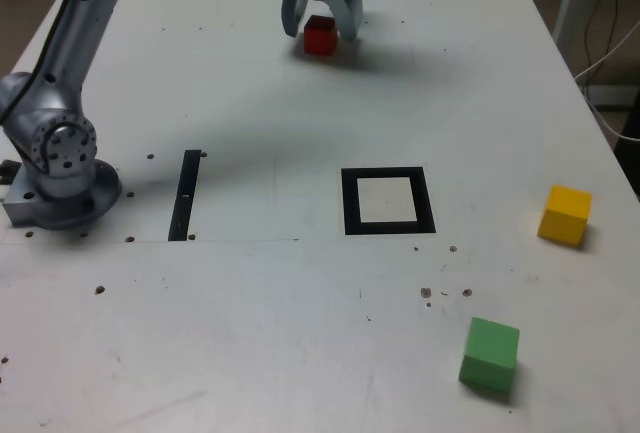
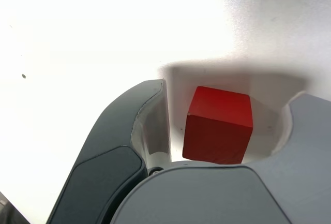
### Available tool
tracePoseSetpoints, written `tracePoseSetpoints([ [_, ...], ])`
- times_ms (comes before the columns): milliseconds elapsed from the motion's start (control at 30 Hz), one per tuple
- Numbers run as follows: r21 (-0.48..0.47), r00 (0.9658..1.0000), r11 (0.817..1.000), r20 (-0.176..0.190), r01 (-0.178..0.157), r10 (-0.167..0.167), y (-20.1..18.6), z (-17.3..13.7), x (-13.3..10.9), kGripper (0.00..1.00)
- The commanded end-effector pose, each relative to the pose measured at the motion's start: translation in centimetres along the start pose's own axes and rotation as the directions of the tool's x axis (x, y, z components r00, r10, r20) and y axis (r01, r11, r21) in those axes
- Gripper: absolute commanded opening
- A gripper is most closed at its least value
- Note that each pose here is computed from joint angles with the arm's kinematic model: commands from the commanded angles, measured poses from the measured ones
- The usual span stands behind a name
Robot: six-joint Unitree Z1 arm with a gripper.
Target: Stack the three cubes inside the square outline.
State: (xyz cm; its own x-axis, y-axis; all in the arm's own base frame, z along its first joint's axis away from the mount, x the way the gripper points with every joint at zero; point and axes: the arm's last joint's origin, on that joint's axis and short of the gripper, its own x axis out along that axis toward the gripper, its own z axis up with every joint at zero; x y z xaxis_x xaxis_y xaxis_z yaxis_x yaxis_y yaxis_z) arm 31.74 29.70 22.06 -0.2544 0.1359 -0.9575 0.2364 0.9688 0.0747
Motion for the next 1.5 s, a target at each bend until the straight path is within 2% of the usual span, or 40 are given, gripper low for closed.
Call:
tracePoseSetpoints([
  [0,0.007,1.0000,1.000,-0.003,0.001,-0.001,-0.1,0.3,0.0,0.34],
  [300,0.018,0.9998,1.000,-0.015,0.016,-0.016,-0.3,0.6,0.3,0.30],
  [633,0.027,0.9998,1.000,-0.014,0.012,-0.012,-0.8,1.1,-0.1,0.30],
  [1000,-0.001,0.9999,1.000,-0.009,-0.007,0.007,-4.0,0.0,-3.2,0.30],
  [1233,-0.015,0.9990,0.999,0.021,-0.038,0.038,-8.2,-0.4,-5.9,0.30],
  [1467,-0.051,0.9972,0.999,0.073,-0.013,0.017,-12.5,-0.4,-7.6,0.29],
])
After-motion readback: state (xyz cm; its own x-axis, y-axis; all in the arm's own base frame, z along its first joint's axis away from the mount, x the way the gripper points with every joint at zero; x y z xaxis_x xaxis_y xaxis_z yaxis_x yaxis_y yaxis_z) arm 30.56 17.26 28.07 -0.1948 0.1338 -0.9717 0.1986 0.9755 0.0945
